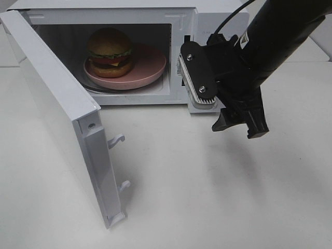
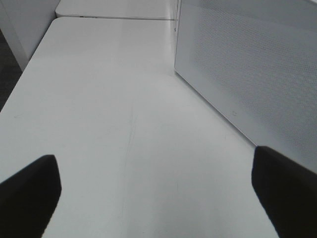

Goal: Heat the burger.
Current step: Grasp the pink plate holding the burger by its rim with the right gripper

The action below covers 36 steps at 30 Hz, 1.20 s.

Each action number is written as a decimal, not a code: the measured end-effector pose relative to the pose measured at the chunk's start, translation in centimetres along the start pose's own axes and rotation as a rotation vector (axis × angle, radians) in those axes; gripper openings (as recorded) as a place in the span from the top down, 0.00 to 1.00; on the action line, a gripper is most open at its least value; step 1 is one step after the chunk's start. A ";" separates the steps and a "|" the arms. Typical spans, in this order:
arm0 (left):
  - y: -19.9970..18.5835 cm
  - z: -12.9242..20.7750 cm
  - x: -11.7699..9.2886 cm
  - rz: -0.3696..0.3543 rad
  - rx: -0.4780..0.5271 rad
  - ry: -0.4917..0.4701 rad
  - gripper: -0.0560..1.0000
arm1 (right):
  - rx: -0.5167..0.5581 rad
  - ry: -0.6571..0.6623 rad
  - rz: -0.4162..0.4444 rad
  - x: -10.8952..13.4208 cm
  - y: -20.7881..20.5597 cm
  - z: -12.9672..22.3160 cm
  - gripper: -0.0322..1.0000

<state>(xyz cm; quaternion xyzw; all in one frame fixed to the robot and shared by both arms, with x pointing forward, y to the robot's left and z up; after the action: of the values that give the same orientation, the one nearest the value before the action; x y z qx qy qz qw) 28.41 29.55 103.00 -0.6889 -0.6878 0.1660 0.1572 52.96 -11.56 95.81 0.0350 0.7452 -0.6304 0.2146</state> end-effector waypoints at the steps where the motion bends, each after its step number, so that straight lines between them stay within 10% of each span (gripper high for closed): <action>1: 0.0 0.0 0.0 0.000 0.000 0.000 0.03 | 0.000 0.000 0.000 0.0 0.0 0.0 0.31; 7: 0.0 0.0 0.0 0.000 0.000 0.000 0.03 | -0.014 0.033 0.043 -0.8 -0.2 -0.3 0.04; 36: 0.0 0.0 0.0 0.000 0.000 0.000 0.03 | -0.027 -0.139 0.172 -6.1 3.5 -5.5 0.06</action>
<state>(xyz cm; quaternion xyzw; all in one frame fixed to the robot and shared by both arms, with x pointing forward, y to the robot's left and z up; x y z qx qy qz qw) 28.41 29.55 103.00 -0.6889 -0.6878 0.1660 0.1572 58.08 -4.24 95.43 0.0519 0.7310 -0.6006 0.3197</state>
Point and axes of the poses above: a point on each arm's last joint axis where the gripper is mounted, y pointing out along that axis toward the gripper, x along the wrist's bending axis when the last joint is at zero, z = x × y, the point moved 6 cm from there along y, pointing out along that axis toward the gripper, and after that the axes turned 1 degree about y, right-handed, at the moved point
